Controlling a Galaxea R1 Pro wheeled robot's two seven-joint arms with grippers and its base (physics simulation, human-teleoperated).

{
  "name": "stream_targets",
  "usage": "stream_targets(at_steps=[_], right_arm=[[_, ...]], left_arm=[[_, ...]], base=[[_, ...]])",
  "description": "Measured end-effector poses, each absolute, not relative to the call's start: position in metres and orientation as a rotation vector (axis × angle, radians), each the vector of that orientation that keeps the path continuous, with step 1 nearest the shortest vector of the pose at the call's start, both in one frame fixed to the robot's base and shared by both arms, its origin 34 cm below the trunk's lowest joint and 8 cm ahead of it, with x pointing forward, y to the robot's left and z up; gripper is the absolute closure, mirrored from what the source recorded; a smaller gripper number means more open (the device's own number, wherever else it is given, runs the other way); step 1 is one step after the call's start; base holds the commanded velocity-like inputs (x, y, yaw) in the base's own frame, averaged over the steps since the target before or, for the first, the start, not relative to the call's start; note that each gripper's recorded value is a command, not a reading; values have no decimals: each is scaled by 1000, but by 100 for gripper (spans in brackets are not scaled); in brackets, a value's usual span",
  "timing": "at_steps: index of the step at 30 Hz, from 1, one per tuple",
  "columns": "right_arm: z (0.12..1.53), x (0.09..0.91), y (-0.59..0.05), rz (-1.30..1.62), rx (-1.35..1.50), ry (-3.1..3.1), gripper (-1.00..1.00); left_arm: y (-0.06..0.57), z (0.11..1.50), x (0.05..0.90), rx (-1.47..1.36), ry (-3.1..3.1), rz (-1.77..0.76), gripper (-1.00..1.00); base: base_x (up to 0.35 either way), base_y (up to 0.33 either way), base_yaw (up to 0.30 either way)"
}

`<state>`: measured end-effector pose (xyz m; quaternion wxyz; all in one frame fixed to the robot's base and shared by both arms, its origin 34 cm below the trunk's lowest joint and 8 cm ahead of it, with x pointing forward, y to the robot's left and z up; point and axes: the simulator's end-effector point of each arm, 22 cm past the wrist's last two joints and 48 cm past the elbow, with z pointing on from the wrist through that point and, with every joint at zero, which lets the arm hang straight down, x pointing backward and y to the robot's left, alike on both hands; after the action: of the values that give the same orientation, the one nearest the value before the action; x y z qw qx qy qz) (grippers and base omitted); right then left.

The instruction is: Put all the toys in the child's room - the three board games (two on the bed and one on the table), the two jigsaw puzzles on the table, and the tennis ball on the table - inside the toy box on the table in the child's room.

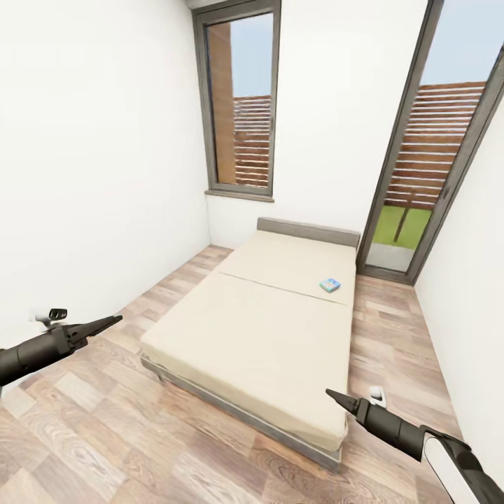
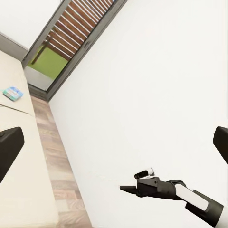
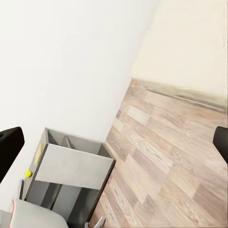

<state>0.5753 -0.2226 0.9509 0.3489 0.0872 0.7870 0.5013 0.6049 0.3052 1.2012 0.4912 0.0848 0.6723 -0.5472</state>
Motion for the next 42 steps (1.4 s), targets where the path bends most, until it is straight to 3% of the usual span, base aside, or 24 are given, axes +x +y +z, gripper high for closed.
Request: stream_targets(at_steps=[9,25,42], right_arm=[[951,575,-223,1299,227,2040,-100],[950,575,-223,1299,228,2041,-100],[950,574,-222,1300,225,2042,-100]], left_arm=[[305,1201,605,206,1632,-1328,-100],[304,1201,605,208,1634,-1329,-100],[304,1201,604,210,1633,-1328,-100]], base=[[-7,-297,-175],[56,-295,-16],[296,-34,26]])
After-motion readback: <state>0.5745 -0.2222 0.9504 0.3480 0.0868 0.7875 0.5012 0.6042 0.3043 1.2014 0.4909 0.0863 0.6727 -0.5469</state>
